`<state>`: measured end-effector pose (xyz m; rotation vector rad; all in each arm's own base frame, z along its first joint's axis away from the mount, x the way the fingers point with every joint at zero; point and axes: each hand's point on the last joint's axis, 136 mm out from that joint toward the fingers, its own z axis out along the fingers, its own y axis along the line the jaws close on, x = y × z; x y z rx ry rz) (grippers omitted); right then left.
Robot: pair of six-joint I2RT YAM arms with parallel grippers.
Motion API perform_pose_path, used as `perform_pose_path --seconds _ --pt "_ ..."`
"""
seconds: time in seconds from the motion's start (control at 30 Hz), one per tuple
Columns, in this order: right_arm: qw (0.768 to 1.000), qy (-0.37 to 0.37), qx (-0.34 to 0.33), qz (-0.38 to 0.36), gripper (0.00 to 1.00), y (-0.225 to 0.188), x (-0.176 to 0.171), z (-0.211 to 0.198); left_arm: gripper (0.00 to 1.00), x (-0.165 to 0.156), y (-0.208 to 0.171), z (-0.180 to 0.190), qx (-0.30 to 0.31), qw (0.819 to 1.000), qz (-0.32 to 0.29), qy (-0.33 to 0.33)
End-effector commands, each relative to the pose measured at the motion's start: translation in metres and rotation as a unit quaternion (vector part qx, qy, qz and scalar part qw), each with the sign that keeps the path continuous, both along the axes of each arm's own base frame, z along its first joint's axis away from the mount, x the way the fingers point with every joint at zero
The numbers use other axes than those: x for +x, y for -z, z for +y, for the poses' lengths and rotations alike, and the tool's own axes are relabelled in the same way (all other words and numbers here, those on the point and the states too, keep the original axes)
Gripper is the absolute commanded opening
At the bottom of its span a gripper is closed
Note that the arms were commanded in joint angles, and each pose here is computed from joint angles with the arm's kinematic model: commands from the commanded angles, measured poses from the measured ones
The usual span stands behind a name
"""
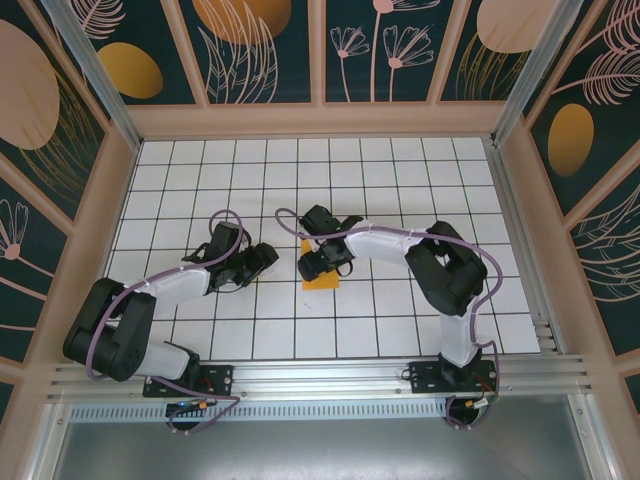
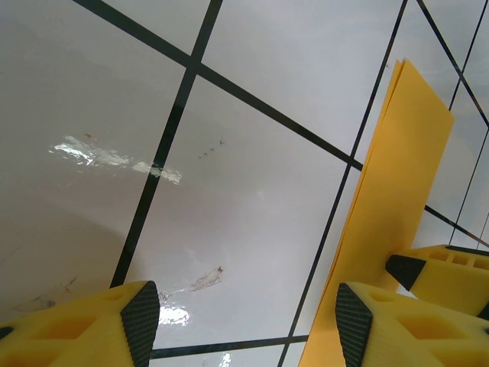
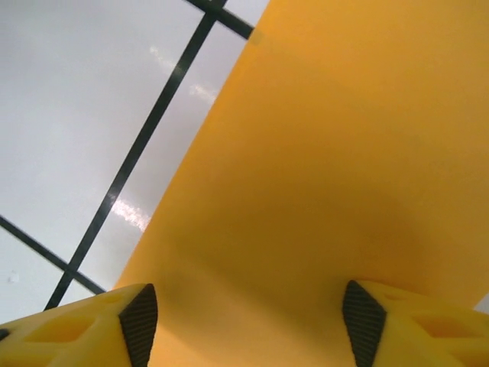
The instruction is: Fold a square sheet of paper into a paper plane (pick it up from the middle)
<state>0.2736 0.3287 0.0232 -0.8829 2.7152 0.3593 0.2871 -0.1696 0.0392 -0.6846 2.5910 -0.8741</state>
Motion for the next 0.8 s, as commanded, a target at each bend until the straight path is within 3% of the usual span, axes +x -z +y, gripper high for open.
perform_pose_path --seconds 0.0,0.37,0.77 --pt "0.999 -0.018 0.014 -0.025 0.73 -0.024 -0.005 0.008 0.65 0.005 -0.004 0.003 0.000 1.000 -0.014 -0.007" --pt "0.997 -0.060 -0.041 -0.030 0.82 0.000 -0.025 0.001 0.65 0.004 -0.001 0.005 0.005 1.000 -0.011 -0.009" --pt "0.992 -0.058 -0.112 -0.018 0.82 0.036 -0.030 -0.017 0.65 0.004 -0.001 0.005 0.006 1.000 -0.011 -0.009"
